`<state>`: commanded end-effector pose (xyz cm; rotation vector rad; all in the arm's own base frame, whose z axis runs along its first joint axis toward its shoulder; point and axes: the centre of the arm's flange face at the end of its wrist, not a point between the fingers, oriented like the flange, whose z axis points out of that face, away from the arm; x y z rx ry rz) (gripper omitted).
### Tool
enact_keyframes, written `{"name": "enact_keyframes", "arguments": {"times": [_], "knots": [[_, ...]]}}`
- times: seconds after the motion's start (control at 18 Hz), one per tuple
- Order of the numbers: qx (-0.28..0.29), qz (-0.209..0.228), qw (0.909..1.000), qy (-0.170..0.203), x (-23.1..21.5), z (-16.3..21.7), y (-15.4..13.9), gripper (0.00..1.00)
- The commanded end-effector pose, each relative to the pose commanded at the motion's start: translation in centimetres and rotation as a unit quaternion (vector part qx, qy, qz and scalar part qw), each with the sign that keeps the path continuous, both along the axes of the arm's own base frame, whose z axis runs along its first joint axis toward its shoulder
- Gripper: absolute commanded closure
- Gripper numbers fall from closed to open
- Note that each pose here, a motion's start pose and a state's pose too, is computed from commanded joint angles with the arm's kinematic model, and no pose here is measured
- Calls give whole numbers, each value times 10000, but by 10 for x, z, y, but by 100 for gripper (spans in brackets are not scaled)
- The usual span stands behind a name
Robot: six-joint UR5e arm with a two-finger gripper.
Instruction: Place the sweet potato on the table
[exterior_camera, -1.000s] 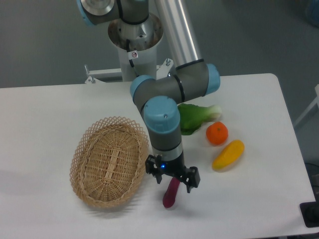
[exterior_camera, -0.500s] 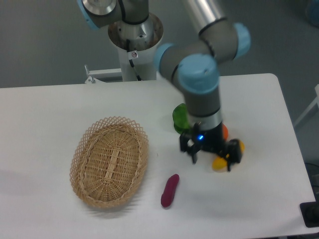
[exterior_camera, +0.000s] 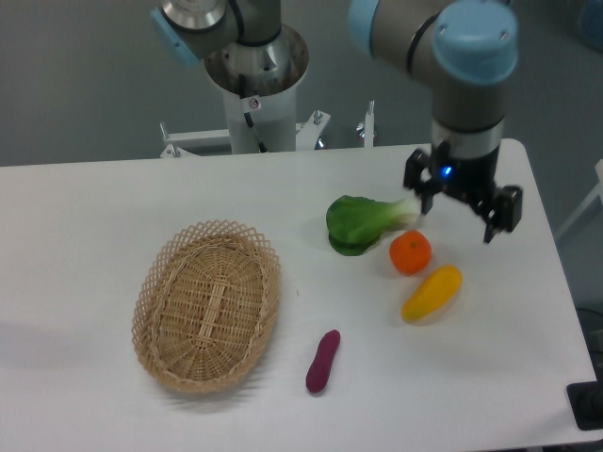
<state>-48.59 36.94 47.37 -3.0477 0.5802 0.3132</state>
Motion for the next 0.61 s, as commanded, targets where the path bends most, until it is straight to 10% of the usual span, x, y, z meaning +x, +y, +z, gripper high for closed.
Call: {"name": "enact_keyframes", "arguments": {"times": [0.61], "knots": [[67,37,10000,-55,1,-6,0,0]]}}
